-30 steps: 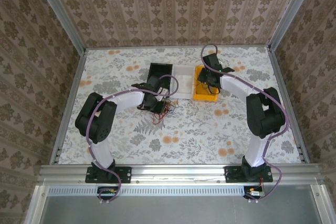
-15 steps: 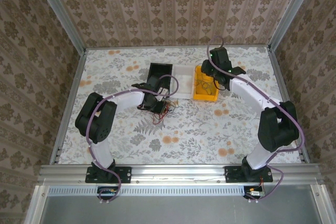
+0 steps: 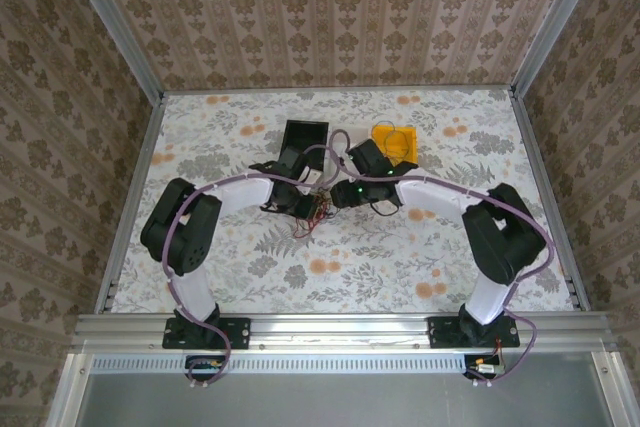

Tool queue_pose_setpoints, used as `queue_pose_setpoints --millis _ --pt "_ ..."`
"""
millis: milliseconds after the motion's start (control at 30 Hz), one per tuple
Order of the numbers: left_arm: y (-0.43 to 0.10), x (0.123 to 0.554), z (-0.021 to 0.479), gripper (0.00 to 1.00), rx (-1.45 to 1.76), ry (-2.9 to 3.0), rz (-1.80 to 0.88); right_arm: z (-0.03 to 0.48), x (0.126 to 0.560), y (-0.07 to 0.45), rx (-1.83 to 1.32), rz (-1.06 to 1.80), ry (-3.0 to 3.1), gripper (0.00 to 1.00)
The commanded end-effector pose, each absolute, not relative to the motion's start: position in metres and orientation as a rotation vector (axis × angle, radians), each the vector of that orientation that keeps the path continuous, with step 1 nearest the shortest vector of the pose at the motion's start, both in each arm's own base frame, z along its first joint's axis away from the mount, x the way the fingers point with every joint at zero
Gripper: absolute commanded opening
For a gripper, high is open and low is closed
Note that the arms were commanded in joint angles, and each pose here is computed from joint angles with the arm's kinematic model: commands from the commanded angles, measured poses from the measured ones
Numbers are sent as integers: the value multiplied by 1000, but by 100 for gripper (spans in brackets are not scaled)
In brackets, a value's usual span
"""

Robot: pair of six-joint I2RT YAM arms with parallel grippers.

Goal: Untangle the cables

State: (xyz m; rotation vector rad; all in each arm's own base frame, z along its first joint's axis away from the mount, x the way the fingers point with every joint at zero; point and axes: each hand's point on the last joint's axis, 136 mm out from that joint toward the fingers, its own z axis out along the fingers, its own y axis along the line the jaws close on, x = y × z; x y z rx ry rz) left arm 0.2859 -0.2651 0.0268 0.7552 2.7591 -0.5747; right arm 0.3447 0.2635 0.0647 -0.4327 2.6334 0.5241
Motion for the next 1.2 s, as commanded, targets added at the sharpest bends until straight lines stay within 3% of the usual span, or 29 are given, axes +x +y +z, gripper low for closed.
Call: queue_pose_setpoints --millis 0,433,767,933,1000,1167 --pt "-263 258 24 0 838 2805 -637 49 349 248 -421 390 2699 41" --pt "-248 239 32 0 948 2844 -622 26 356 243 -412 267 2778 36" --pt "-251 246 34 0 931 2821 -615 0 326 243 -672 -8 2867 35" --pt "-249 252 35 0 919 2804 -584 -8 322 227 -656 -133 2891 5" --pt "-249 254 36 0 907 2801 -587 -2 327 217 -601 -159 2872 0" --pt "-245 255 35 0 888 2815 -595 21 337 177 -297 -138 2834 0"
